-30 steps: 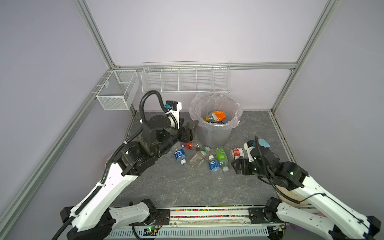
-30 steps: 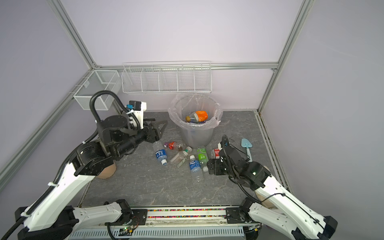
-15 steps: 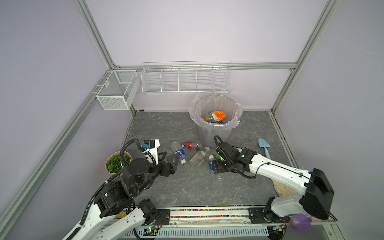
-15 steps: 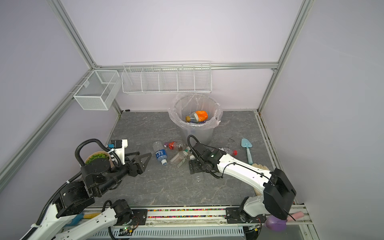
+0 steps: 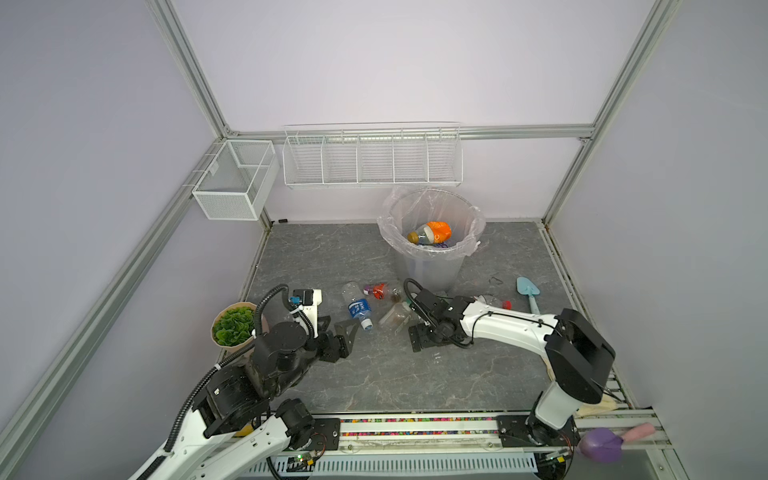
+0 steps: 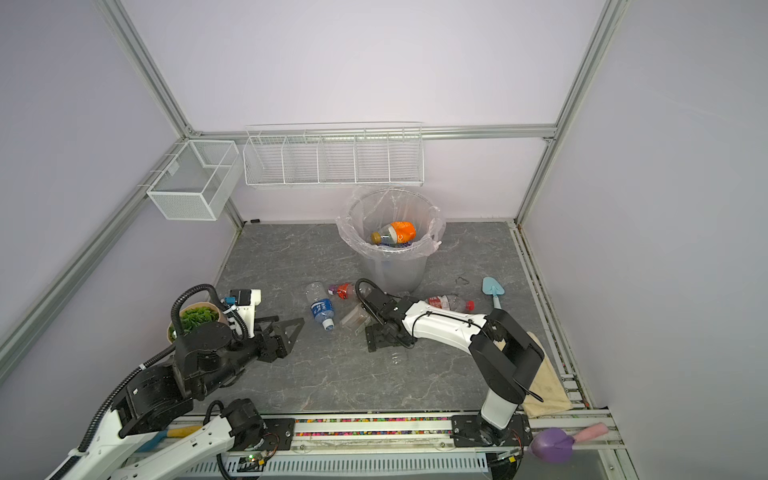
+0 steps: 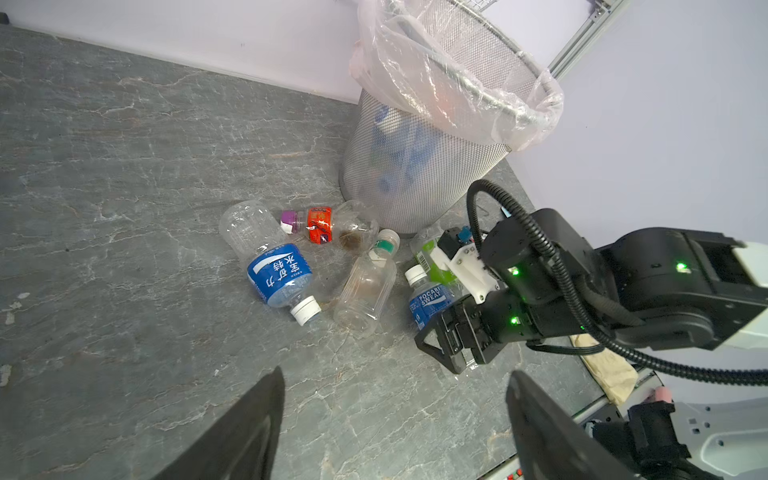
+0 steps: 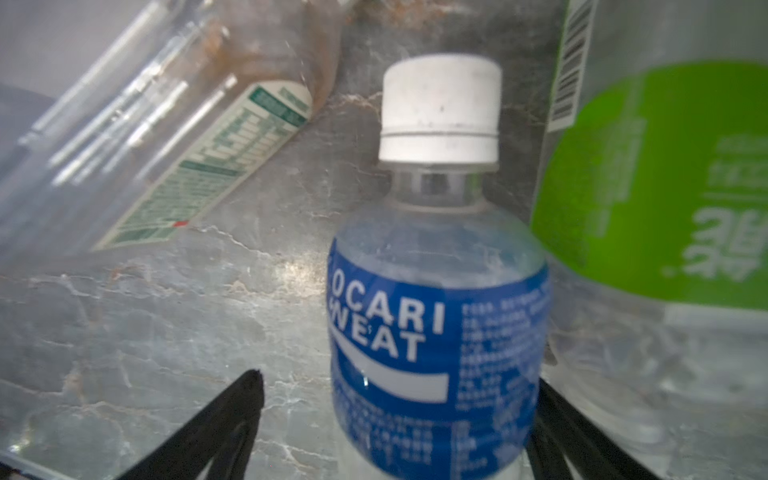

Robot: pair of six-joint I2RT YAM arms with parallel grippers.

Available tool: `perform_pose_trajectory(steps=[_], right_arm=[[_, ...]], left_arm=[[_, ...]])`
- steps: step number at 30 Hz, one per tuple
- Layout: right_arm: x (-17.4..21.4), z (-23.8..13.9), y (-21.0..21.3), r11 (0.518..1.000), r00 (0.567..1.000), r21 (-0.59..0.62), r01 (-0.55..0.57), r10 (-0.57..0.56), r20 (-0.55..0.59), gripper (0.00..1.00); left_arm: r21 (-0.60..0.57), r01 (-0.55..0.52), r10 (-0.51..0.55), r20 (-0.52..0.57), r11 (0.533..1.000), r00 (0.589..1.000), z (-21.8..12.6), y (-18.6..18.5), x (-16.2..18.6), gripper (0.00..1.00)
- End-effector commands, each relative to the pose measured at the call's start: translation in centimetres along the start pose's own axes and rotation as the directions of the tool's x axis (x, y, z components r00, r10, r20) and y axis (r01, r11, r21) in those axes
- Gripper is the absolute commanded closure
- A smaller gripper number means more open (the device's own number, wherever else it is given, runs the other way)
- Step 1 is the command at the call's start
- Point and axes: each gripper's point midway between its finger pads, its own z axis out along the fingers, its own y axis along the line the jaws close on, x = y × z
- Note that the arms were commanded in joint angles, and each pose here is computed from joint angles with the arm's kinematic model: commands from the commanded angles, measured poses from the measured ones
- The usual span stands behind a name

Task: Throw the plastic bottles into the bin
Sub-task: 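Reach the right gripper to the upright blue-labeled white-capped bottle and grasp it, then lift the blue-labeled bottle and carry it over the bin with the right gripper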

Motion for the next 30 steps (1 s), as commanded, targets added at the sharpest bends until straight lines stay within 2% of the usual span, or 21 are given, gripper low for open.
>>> perform_pose_trajectory(steps=[1, 4, 6, 7, 9, 11, 17, 22, 26, 30], right_arm=[[0.7, 0.5, -0.4, 0.999, 1.0, 0.052, -0.009, 0.01, -0.007, 0.11], [1.1, 0.5, -0.4, 0.998, 1.0, 0.066, -0.005, 0.005, 0.003, 0.22], [1.1, -0.1, -0.3, 0.997, 1.0, 0.08, -0.001, -0.001, 0.025, 0.48], [1.0, -0.4, -0.3, 0.996, 0.999, 0.085, 0.002, -0.005, 0.037, 0.56], [0.9, -1.4, -0.2, 0.996, 0.998, 0.091, 0.006, -0.011, 0.06, 0.67], [0.8, -2.3, -0.2, 0.996, 0.997, 0.092, 0.011, -0.019, 0.079, 0.72], [0.4, -7.1, 1.0, 0.996, 0.981, 0.064, 0.061, -0.071, 0.182, 0.77], [-0.2, -13.0, 2.9, 0.99, 0.936, 0.024, 0.142, -0.142, 0.323, 0.77], [-1.1, -19.5, 4.1, 0.979, 0.865, 0.002, 0.202, -0.179, 0.47, 0.78], [-2.0, -26.3, 5.5, 0.958, 0.766, -0.04, 0.283, -0.2, 0.61, 0.77]], left_arm=[[-0.02, 0.027, -0.028, -0.021, 0.999, 0.999, -0.1, 0.9, 1.1, 0.17], [-0.001, 0.055, -0.055, -0.023, 0.998, 0.998, -0.1, 0.8, 1.5, 0.17], [0.005, 0.071, -0.071, -0.021, 0.997, 0.997, -0.3, 0.8, 1.6, 0.17], [0.008, 0.076, -0.076, -0.022, 0.997, 0.997, -0.3, 0.8, 1.6, 0.17], [0.012, 0.085, -0.085, -0.022, 0.996, 0.996, -0.4, 0.9, 1.7, 0.17], [0.013, 0.091, -0.091, -0.022, 0.996, 0.996, -0.6, 0.9, 1.7, 0.17], [0.018, 0.107, -0.107, -0.019, 0.994, 0.994, -0.9, 1.0, 1.8, 0.17], [0.022, 0.114, -0.113, -0.043, 0.993, 0.993, -0.2, 0.8, 2.4, 0.17], [0.019, 0.113, -0.112, -0.058, 0.993, 0.992, 0.4, 0.8, 2.9, 0.17], [0.019, 0.12, -0.118, -0.077, 0.993, 0.99, 1.1, 0.8, 3.7, 0.17]])
